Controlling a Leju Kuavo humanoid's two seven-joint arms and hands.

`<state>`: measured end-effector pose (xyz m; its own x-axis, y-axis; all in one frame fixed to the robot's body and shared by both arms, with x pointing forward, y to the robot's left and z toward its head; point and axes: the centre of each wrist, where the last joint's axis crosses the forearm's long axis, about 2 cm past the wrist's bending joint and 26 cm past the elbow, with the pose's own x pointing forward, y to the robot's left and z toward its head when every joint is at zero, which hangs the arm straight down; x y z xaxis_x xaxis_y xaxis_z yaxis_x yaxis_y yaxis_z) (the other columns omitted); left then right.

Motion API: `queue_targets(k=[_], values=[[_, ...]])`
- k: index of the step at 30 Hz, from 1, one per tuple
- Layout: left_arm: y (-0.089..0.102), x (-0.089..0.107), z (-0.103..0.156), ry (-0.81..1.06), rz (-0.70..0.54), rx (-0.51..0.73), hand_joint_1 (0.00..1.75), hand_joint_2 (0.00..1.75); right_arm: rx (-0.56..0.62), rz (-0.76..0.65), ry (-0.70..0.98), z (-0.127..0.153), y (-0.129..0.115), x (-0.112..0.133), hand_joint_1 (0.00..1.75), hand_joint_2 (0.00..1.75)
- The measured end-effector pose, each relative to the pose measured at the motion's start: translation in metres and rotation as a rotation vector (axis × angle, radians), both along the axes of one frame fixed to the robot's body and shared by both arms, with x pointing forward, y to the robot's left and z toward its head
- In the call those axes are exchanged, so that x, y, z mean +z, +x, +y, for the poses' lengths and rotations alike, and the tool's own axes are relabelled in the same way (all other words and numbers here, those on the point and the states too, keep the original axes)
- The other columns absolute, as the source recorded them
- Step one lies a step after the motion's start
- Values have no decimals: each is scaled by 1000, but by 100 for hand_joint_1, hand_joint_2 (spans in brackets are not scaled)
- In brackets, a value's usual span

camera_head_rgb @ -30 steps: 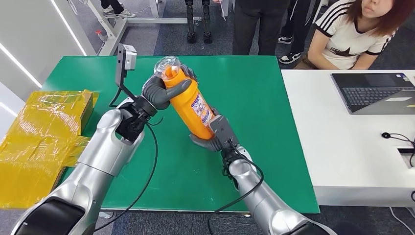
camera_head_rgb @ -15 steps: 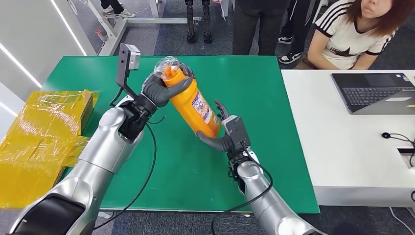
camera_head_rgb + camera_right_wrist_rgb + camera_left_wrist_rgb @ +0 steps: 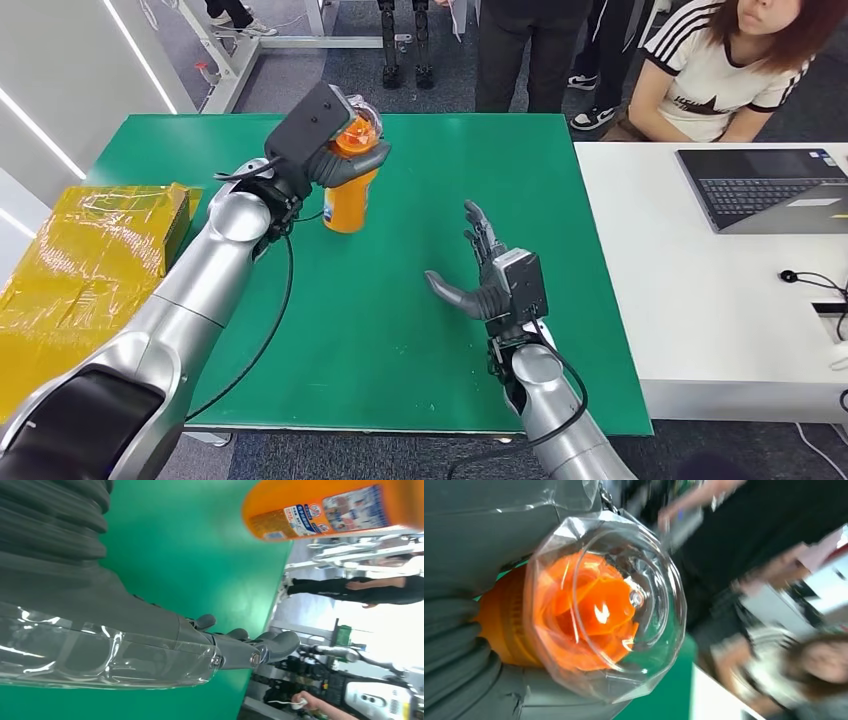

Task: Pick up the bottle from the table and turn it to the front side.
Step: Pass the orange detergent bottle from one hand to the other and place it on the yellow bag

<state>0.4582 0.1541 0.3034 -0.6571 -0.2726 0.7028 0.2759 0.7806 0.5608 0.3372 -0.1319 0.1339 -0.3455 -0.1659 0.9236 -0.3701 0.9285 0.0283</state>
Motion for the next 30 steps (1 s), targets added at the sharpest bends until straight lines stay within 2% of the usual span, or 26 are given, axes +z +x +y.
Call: queue_targets(k=[4,7,12,17,20,25,30], values=[[6,12,-1,224,-194,102,175,175,22,-19,15,-1,-17,-1,0,175],[10,17,-1,337,-279,145,175,175,23,-32,12,-3,-28,-1,0,175],[15,11,7,487,-423,234,175,175,37,-55,13,-13,-41,-7,0,175],[17,2,17,788,-650,337,175,175,76,-84,16,-13,-47,-11,0,175],[17,-5,20,979,-761,358,175,175,93,-91,20,-11,-48,-11,0,175],[22,-11,33,1175,-829,394,175,175,102,-99,30,-11,-49,-12,0,175],[31,-4,59,1277,-831,453,175,175,100,-100,34,-12,-51,-16,0,175]])
